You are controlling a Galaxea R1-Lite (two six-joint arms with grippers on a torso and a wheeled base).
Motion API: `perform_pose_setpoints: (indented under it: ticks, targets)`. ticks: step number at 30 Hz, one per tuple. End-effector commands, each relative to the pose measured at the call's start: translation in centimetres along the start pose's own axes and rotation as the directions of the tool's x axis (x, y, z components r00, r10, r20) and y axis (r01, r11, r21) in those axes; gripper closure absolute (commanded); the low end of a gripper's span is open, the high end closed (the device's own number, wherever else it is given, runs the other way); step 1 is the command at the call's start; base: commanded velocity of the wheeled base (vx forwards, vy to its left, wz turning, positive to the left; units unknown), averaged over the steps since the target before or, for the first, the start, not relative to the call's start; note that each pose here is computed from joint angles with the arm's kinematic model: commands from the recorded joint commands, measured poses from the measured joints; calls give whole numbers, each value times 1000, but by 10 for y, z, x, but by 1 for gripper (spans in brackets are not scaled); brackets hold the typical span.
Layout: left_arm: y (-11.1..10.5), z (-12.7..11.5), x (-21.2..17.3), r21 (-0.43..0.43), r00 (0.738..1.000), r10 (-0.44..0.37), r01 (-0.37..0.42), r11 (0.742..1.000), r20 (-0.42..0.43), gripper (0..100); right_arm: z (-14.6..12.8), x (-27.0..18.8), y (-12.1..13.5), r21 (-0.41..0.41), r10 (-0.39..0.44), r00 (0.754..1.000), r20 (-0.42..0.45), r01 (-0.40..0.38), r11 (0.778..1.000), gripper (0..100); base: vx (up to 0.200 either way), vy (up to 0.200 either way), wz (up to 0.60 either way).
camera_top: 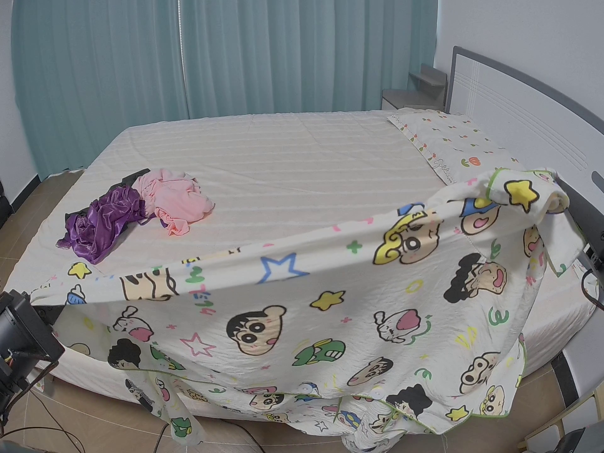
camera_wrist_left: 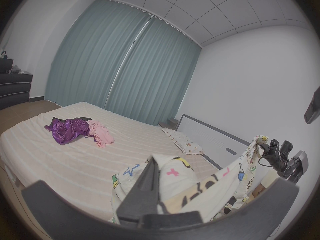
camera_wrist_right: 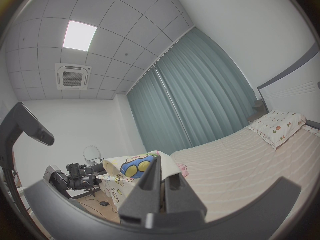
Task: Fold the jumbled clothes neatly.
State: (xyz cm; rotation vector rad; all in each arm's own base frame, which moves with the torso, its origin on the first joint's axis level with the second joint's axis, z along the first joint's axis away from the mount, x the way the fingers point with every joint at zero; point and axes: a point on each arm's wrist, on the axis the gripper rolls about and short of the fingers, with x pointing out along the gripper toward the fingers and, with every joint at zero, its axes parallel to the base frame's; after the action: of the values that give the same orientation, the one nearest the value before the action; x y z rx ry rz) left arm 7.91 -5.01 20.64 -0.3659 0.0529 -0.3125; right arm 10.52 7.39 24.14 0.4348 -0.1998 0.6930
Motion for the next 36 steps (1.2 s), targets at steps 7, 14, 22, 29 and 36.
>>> perform_pose_setpoints:
  ticks: [7, 14, 22, 29, 36]
  targets:
    - [-4, -18, 29, -2, 990, 27, -27, 1000, -140, 100, -14, 35, -33, -27, -124, 989, -80, 122, 992, 100, 171, 0, 0]
    - [-1, -15, 52, -41, 984, 62, -70, 997, -166, 100, -18, 46, -42, -37, -160, 983, -93, 157, 987, 100, 200, 0, 0]
    - [0, -23, 80, -28, 966, 74, -83, 996, -247, 100, -21, 56, -57, -51, -215, 971, -105, 211, 976, 100, 200, 0, 0]
    - [6, -33, 129, -33, 946, 142, -158, 987, -293, 100, -37, 71, -78, -50, -276, 947, -165, 271, 961, 100, 171, 0, 0]
    - [24, -57, 194, -41, 919, 214, -241, 970, -330, 100, -61, 100, -116, -55, -329, 921, -210, 325, 944, 100, 0, 0, 0]
